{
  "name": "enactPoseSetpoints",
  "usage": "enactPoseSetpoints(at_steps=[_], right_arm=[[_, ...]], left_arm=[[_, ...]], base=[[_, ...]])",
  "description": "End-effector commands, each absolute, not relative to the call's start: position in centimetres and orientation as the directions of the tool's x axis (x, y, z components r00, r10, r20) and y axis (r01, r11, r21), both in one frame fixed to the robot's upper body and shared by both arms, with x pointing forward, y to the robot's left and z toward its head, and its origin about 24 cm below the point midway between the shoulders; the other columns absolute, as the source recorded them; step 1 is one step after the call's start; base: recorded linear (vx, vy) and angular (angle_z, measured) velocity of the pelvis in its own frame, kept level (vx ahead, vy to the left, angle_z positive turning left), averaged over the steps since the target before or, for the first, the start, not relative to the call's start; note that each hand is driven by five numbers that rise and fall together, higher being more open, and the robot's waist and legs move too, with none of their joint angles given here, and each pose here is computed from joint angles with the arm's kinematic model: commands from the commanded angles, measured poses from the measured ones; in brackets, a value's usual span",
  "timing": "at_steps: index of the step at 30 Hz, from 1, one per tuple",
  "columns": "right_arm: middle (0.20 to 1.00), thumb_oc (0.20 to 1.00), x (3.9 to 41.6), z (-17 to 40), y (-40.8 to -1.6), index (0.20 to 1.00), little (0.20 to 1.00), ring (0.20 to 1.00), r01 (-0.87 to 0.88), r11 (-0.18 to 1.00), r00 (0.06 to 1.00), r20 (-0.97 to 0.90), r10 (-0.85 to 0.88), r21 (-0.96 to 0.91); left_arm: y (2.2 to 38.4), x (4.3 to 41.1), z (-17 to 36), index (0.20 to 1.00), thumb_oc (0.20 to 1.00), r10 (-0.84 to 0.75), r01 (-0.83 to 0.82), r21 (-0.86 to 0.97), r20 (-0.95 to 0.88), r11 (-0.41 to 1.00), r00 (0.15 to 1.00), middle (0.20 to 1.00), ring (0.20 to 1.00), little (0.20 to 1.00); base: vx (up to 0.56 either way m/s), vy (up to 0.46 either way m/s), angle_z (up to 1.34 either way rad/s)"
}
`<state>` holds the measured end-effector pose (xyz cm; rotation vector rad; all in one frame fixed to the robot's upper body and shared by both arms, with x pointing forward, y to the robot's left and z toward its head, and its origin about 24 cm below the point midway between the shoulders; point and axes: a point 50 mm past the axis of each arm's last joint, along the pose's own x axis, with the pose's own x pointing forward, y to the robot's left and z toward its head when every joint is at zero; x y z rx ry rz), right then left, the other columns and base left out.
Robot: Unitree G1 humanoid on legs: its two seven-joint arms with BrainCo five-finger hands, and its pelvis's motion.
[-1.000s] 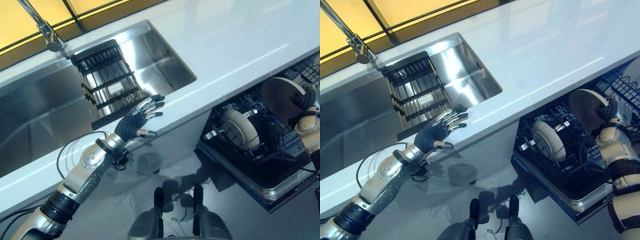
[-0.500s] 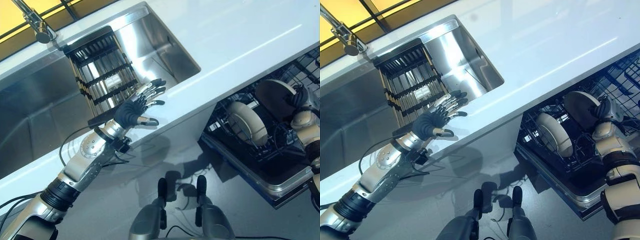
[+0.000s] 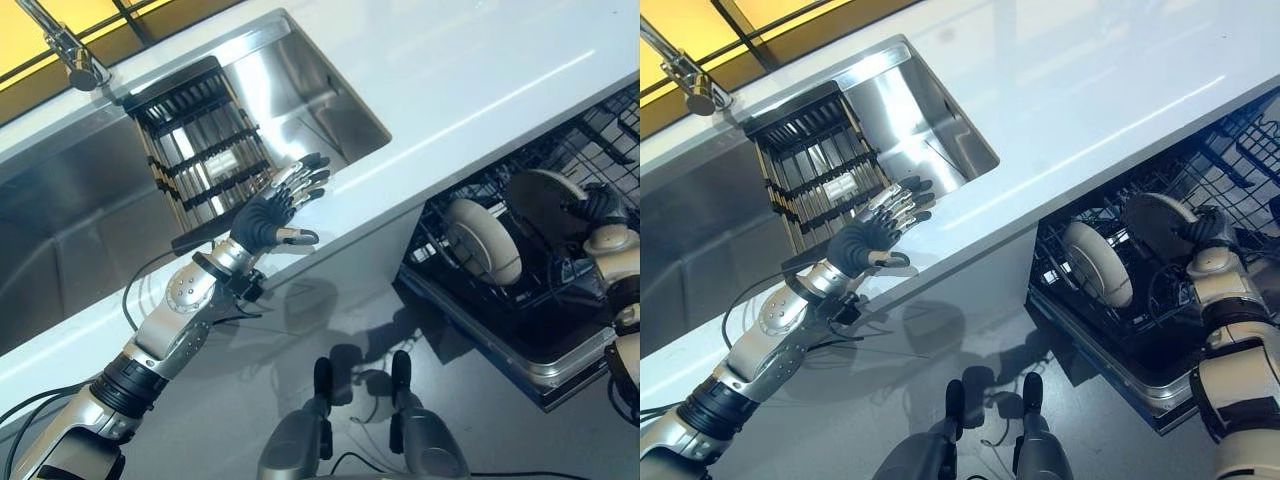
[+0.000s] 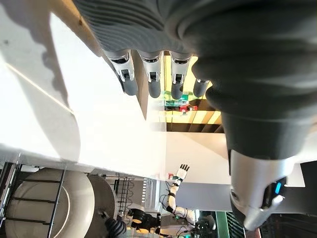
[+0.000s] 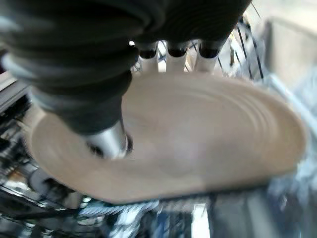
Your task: Pick up plates and place into dishwasher.
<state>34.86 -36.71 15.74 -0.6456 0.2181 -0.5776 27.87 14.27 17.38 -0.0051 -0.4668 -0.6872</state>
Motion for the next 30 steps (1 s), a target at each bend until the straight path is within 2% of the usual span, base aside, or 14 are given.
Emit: enactPoseSetpoints(at_steps=[1,6,17,22,30], right_arm=[[1.000,1.000,35.8,20.9,-35.2,1.000,1.000,1.000,0.561,0.636,0.817,0.230,-0.529,-0.530],[1.000,1.000,34.6,22.6,-34.8,1.000,1.000,1.000,0.661,0.634,0.749,0.390,-0.535,-0.401],[1.000,1.000,31.8,22.4,-35.9,1.000,1.000,1.000,0.781,0.519,0.619,0.541,-0.569,-0.348],[1.000,1.000,31.2,20.6,-36.3,1.000,1.000,1.000,0.785,0.565,0.609,0.483,-0.629,-0.254],[1.000,1.000,32.1,17.0,-36.4,1.000,1.000,1.000,0.742,0.670,0.647,0.259,-0.717,0.001]], left_arm=[[13.6,27.3,18.4,1.000,1.000,-0.611,0.645,0.128,0.498,0.754,0.616,1.000,1.000,1.000],[13.5,26.7,17.3,1.000,1.000,-0.611,0.648,0.109,0.482,0.753,0.628,1.000,1.000,1.000],[13.1,26.8,16.6,1.000,1.000,-0.606,0.652,0.078,0.466,0.754,0.645,1.000,1.000,1.000],[12.8,26.9,16.7,1.000,1.000,-0.593,0.651,0.060,0.484,0.757,0.644,1.000,1.000,1.000],[11.8,27.4,17.6,1.000,1.000,-0.596,0.670,0.062,0.521,0.740,0.611,1.000,1.000,1.000]], base=[[0.00,0.000,0.00],[0.03,0.007,0.00],[0.04,0.016,-0.04],[-0.01,0.052,-0.08],[-0.09,0.012,0.00]])
